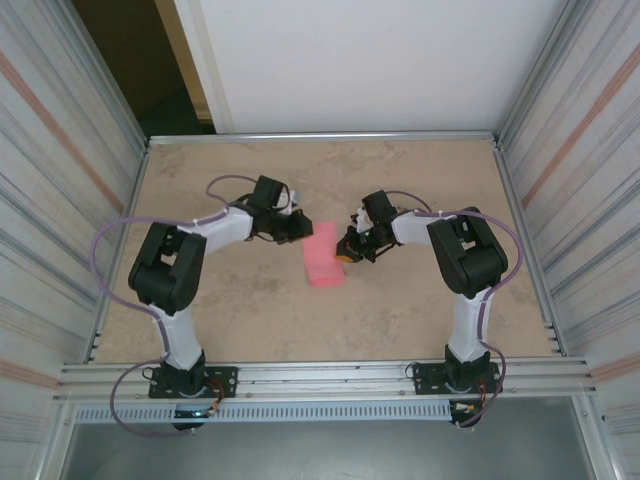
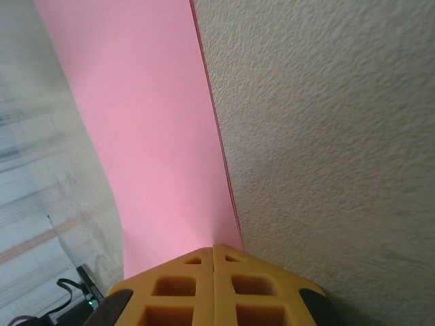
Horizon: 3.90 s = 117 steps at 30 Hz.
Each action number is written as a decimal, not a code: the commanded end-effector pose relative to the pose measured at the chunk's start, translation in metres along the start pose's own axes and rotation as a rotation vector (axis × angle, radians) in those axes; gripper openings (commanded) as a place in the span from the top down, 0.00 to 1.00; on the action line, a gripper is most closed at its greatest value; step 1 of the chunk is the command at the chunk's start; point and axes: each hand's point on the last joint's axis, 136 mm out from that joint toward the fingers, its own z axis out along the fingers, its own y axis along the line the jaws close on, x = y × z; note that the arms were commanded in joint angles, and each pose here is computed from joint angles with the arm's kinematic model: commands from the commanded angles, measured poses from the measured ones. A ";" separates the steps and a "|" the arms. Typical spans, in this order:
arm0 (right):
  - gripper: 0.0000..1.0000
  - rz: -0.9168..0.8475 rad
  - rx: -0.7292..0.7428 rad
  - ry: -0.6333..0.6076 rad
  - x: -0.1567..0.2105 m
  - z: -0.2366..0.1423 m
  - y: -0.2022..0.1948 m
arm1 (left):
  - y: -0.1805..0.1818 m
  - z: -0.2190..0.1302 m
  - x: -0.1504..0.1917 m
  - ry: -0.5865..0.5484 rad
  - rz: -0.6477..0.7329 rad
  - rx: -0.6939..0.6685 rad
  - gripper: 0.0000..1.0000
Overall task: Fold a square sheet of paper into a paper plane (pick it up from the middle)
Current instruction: First fold the square sheet of paper in half at the center of the table.
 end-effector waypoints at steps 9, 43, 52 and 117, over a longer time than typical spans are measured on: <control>1.00 0.250 0.564 0.096 0.063 0.018 -0.167 | 0.013 0.017 0.067 0.177 -0.095 0.002 0.89; 1.00 0.246 0.584 0.097 0.064 0.014 -0.169 | 0.008 -0.007 0.083 0.135 -0.122 -0.043 0.89; 1.00 0.249 0.586 0.097 0.065 0.014 -0.171 | 0.024 0.022 0.113 0.264 -0.123 -0.121 0.90; 0.59 0.043 0.118 -0.279 -0.007 -0.058 0.025 | 0.004 -0.036 0.050 -0.074 -0.095 0.085 0.67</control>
